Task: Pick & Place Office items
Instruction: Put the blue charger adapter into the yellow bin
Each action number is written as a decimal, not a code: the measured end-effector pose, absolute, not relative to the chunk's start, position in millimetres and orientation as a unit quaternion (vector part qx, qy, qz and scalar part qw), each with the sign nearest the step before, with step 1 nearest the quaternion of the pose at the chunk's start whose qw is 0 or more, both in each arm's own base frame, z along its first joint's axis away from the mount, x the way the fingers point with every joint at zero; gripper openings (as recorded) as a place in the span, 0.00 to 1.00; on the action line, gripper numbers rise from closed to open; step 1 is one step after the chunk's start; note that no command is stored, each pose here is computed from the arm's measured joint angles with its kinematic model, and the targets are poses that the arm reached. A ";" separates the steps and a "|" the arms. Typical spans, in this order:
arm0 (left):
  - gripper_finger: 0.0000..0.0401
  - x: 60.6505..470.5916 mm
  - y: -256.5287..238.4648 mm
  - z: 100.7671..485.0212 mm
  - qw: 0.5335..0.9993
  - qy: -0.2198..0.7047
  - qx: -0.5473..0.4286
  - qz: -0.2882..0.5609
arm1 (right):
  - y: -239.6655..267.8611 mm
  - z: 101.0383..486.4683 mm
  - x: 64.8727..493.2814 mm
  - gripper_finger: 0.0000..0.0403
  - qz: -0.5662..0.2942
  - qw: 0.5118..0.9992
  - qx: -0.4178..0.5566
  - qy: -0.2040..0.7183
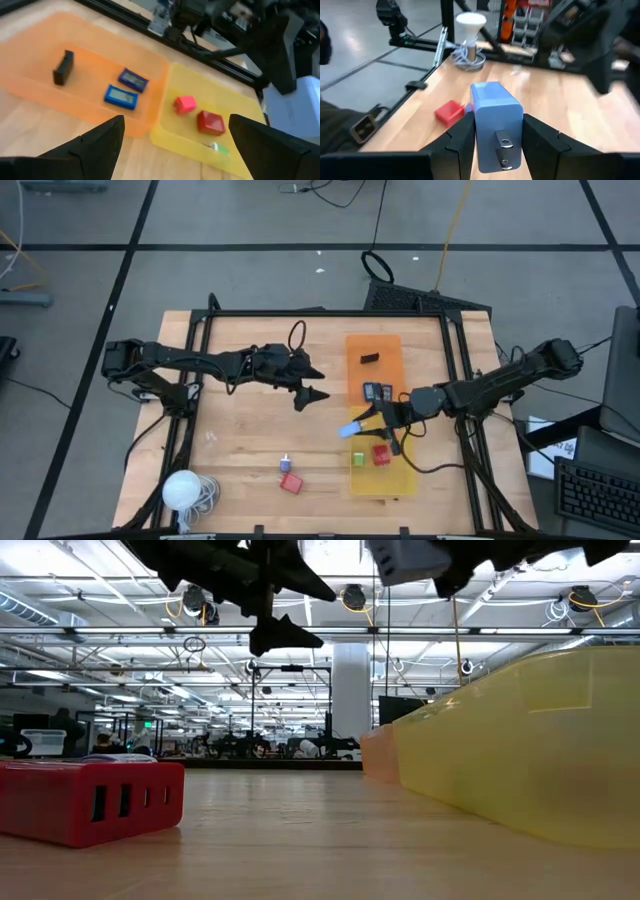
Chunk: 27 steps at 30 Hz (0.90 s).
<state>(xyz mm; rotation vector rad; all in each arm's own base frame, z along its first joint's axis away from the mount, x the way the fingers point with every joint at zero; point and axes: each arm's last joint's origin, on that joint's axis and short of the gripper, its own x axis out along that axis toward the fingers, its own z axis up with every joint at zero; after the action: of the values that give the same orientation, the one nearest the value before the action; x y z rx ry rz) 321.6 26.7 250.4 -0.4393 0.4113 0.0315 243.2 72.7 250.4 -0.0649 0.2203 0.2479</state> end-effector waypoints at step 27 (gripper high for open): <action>0.88 220.7 -4.1 279.3 0.987 0.133 -0.044 0.084 | 75.3 208.0 184.9 0.32 0.146 0.981 0.066 0.109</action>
<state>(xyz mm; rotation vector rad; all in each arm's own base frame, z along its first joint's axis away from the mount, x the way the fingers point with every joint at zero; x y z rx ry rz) 220.7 -4.1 279.3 -0.0891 0.2667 0.1686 184.9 75.3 208.0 0.1321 0.2194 0.2941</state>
